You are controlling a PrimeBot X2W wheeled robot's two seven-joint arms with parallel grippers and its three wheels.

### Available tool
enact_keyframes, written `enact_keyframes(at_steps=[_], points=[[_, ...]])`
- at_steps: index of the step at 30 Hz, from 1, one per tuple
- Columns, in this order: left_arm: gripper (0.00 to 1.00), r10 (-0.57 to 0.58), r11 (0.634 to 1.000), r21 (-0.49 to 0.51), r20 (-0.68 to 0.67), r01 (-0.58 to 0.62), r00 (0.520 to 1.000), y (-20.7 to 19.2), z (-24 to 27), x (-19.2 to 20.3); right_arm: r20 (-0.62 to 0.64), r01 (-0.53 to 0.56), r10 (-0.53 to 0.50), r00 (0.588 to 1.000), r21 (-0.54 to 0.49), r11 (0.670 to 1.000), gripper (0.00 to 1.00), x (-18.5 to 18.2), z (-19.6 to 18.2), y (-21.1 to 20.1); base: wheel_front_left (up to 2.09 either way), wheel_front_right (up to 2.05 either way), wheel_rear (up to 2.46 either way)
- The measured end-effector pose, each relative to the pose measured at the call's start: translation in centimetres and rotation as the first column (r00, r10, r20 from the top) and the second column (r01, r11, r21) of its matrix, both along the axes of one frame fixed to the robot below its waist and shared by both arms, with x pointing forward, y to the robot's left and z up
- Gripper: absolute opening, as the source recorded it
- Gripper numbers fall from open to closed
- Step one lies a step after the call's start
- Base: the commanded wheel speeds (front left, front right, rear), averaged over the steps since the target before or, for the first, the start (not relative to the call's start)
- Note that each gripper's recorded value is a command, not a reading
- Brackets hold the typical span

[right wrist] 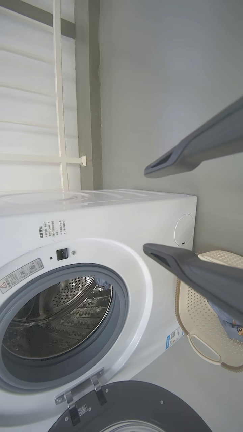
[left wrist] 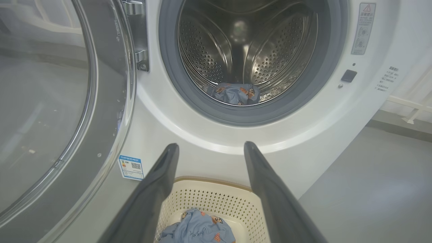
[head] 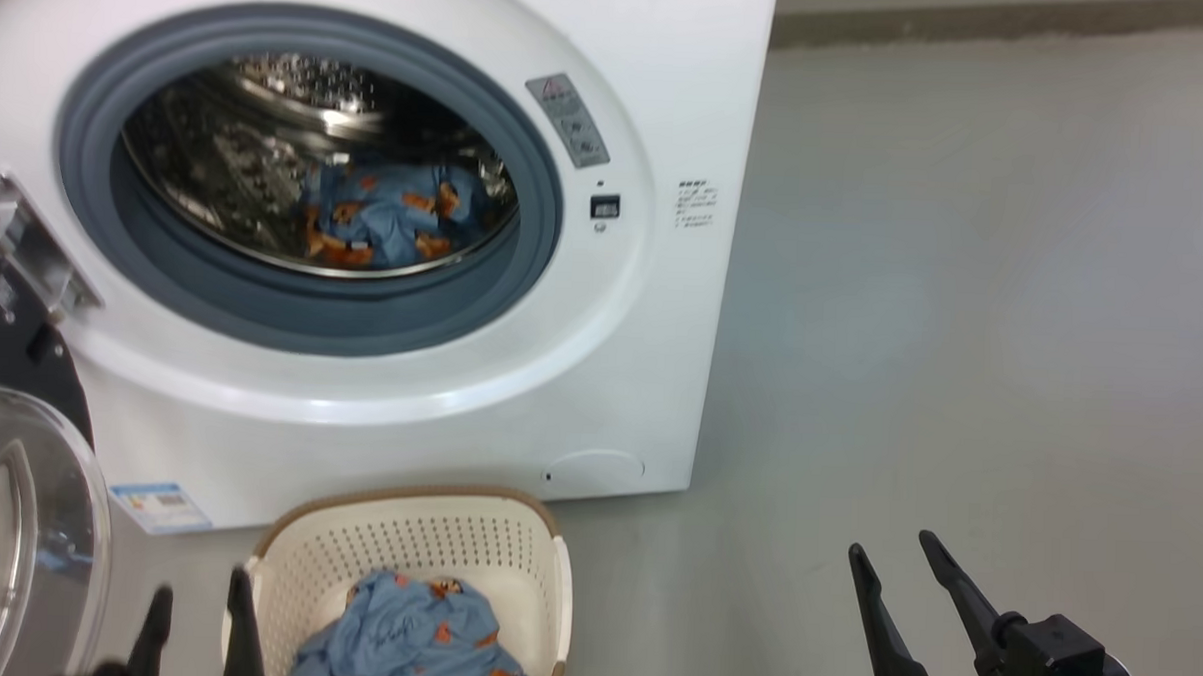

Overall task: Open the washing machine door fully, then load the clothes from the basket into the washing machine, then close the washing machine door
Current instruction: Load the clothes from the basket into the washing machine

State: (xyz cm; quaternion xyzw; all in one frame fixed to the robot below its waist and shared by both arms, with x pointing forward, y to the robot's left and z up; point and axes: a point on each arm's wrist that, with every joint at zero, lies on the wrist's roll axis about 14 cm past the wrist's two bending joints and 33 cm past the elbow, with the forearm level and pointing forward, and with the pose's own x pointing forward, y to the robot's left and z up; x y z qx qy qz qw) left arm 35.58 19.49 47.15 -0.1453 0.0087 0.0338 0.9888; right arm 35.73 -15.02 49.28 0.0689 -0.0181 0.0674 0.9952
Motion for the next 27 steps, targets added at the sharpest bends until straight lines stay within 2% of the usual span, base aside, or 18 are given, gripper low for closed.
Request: enact_keyframes(at_steps=[5,14,27], points=[[1.00,0.007,1.000,0.005,0.013,-0.007,1.000,-0.1,0.5,-2.5,0.029,0.016,-0.016,0.999,-0.002,1.000,1.00,-1.0,0.9,-0.5,0.00,0.00,0.00],[1.00,0.013,1.000,0.001,0.044,-0.013,0.999,-0.2,1.6,-4.9,0.058,0.068,-0.066,0.996,-0.031,0.997,1.00,-2.6,1.6,-2.6,0.00,0.00,0.00],[1.00,0.021,1.000,0.001,0.062,-0.021,0.998,0.2,2.1,-5.8,0.046,0.075,-0.074,0.996,-0.031,0.997,1.00,-2.9,1.2,-2.9,0.00,0.00,0.00]])
